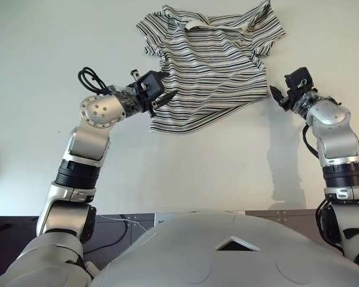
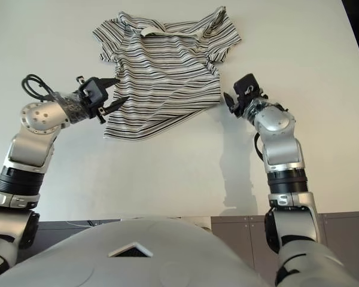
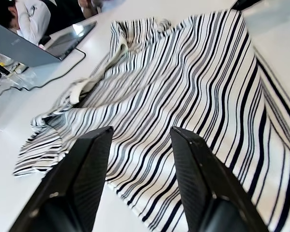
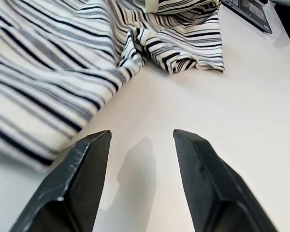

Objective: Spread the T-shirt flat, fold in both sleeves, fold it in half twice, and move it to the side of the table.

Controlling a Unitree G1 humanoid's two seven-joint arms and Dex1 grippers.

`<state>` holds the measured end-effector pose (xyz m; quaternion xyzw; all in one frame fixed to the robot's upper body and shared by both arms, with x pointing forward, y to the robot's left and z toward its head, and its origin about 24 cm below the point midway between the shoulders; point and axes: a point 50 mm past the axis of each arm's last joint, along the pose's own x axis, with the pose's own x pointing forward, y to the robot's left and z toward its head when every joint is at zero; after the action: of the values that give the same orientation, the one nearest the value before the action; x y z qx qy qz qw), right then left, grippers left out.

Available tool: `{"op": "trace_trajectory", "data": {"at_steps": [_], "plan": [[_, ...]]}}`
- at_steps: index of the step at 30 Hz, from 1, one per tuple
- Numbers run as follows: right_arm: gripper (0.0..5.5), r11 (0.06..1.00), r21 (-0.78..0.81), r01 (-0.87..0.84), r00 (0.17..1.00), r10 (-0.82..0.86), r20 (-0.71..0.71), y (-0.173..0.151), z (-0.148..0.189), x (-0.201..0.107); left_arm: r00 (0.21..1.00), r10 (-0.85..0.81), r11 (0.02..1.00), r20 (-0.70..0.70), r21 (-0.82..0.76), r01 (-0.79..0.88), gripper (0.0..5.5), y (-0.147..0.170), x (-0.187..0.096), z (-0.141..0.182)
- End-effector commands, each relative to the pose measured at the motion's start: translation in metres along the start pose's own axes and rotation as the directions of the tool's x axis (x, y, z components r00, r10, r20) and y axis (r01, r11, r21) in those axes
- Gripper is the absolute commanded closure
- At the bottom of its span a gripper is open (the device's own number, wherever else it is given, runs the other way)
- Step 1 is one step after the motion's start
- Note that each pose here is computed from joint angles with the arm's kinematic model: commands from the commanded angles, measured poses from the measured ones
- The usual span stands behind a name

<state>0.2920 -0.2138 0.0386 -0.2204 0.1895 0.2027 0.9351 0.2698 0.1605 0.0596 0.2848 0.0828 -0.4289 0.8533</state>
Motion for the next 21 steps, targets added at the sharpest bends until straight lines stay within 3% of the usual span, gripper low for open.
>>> {"op": "trace_trajectory", "data": {"at_steps": [1,5,11,14,18,21], "plan": [[3.13,0.998,0.030,-0.047,0.997,0.045,0.068,0.008,0.014,0.012,0.999,-0.048,0.997,-0.017,0.054,0.049,3.33,-0.011,0.018,-0.007],[3.13,0.998,0.045,-0.035,0.999,0.035,0.002,0.018,0.008,0.040,0.999,-0.023,0.999,-0.042,0.048,0.025,3.33,-0.010,0.019,-0.016],[3.13,0.978,0.152,-0.141,0.972,0.108,0.208,0.039,0.065,0.075,0.992,-0.015,0.998,-0.122,0.061,0.023,3.33,-0.010,0.022,-0.039],[3.13,0.980,0.190,0.063,0.992,-0.082,0.094,0.021,0.061,0.086,0.989,-0.007,0.997,-0.150,0.070,0.018,3.33,-0.013,0.022,-0.048],[3.13,0.917,0.311,0.250,0.958,-0.281,0.061,-0.008,0.040,0.072,0.986,0.018,0.997,-0.164,0.074,-0.005,3.33,-0.013,0.021,-0.054],[3.13,0.946,0.303,0.114,0.960,-0.184,0.212,0.010,0.038,0.045,0.984,0.024,0.997,-0.177,0.072,-0.011,3.33,-0.019,0.020,-0.059]]}}
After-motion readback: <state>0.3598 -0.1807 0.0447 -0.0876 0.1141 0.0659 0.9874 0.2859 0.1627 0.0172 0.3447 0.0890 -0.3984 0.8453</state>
